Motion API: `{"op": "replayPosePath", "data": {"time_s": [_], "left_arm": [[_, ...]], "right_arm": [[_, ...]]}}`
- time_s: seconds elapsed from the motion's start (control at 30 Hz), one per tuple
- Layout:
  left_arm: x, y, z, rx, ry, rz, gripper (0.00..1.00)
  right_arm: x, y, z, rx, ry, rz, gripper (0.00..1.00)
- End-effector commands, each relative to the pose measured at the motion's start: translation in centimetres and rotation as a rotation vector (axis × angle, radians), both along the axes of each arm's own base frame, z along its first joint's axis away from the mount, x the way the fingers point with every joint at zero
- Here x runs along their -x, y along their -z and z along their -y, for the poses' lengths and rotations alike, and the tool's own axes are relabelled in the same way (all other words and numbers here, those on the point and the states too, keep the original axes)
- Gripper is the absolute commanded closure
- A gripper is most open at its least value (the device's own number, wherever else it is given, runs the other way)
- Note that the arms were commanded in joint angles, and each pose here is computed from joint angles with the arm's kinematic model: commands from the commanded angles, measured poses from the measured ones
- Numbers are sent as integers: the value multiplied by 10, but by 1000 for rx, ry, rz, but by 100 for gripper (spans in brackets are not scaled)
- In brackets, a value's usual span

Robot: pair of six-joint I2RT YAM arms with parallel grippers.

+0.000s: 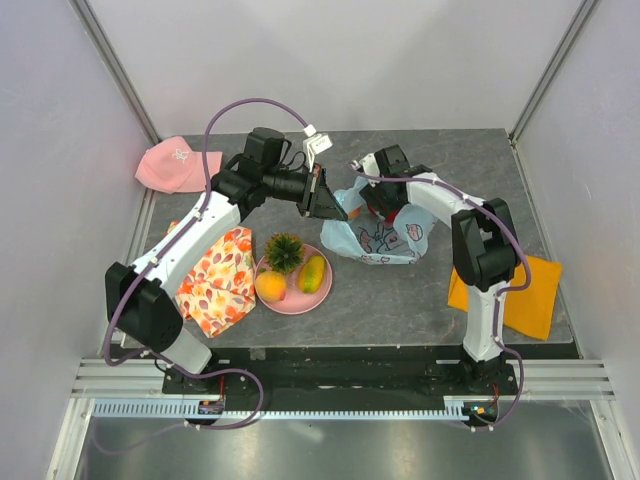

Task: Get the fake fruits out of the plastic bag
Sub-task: Take out the fake fruit from the plastic bag.

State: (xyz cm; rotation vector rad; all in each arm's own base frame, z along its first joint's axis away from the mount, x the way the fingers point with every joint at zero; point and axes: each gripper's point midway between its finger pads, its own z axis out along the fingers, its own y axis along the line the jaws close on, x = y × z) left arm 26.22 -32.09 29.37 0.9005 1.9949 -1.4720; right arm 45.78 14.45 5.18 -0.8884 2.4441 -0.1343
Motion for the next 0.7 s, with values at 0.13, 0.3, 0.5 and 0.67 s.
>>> {"op": "replayPosePath", "data": {"time_s": [0.13, 0.3, 0.5, 0.67], "left_arm": [[-13, -9, 7, 24, -4, 43, 99], [-38, -8, 12, 9, -47, 64, 98], [-83, -15, 7, 19, -148, 75, 98], [-126, -16, -4, 0, -266, 124, 99]], "right_arm": [[5, -88, -23, -208, -122, 162, 58], [47, -145, -34, -366, -234, 149, 63], [109, -202, -37, -505, -381, 140, 63], [152, -223, -33, -523, -463, 133, 63]]}}
